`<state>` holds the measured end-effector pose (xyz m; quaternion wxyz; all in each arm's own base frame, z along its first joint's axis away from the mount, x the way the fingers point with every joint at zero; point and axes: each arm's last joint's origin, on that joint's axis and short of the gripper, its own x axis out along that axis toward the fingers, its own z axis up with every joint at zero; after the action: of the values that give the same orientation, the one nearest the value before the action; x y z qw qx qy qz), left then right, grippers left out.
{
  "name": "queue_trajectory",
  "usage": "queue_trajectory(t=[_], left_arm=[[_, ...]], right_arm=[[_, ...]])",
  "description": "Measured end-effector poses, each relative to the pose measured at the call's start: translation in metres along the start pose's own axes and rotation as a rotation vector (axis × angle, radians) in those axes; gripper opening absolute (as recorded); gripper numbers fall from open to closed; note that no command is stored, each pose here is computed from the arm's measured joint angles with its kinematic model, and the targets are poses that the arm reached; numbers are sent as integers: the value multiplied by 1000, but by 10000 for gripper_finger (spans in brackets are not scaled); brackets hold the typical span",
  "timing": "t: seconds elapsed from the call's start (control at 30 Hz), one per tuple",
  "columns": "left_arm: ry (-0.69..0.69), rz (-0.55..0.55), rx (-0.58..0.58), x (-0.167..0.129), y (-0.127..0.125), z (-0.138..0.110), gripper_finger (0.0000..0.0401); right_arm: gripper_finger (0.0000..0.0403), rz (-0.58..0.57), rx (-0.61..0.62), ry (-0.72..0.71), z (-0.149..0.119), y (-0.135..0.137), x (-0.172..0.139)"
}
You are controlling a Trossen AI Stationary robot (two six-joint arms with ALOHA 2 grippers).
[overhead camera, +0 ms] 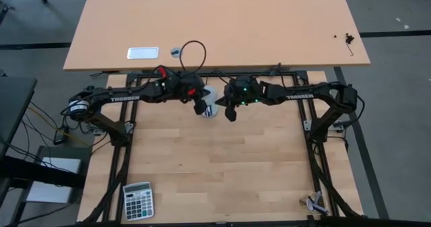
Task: Screw lightbulb
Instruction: Remove the lightbulb from the lamp
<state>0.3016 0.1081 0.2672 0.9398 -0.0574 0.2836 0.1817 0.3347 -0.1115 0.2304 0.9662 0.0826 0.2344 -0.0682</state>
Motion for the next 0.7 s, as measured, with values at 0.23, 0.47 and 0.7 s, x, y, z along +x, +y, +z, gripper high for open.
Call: queue_trajectory(t=[0.23, 0.47, 0.7], left_arm=[[22, 5, -3, 0, 0, -2, 0], [22, -12, -8, 0, -1, -2, 0], [20, -8, -7, 0, -1, -2, 0]], right_arm=[[8, -100, 40, 3, -1, -19, -4], [8, -231, 90, -8, 0, -58, -17], [11, 55, 92, 11, -17, -67, -28]])
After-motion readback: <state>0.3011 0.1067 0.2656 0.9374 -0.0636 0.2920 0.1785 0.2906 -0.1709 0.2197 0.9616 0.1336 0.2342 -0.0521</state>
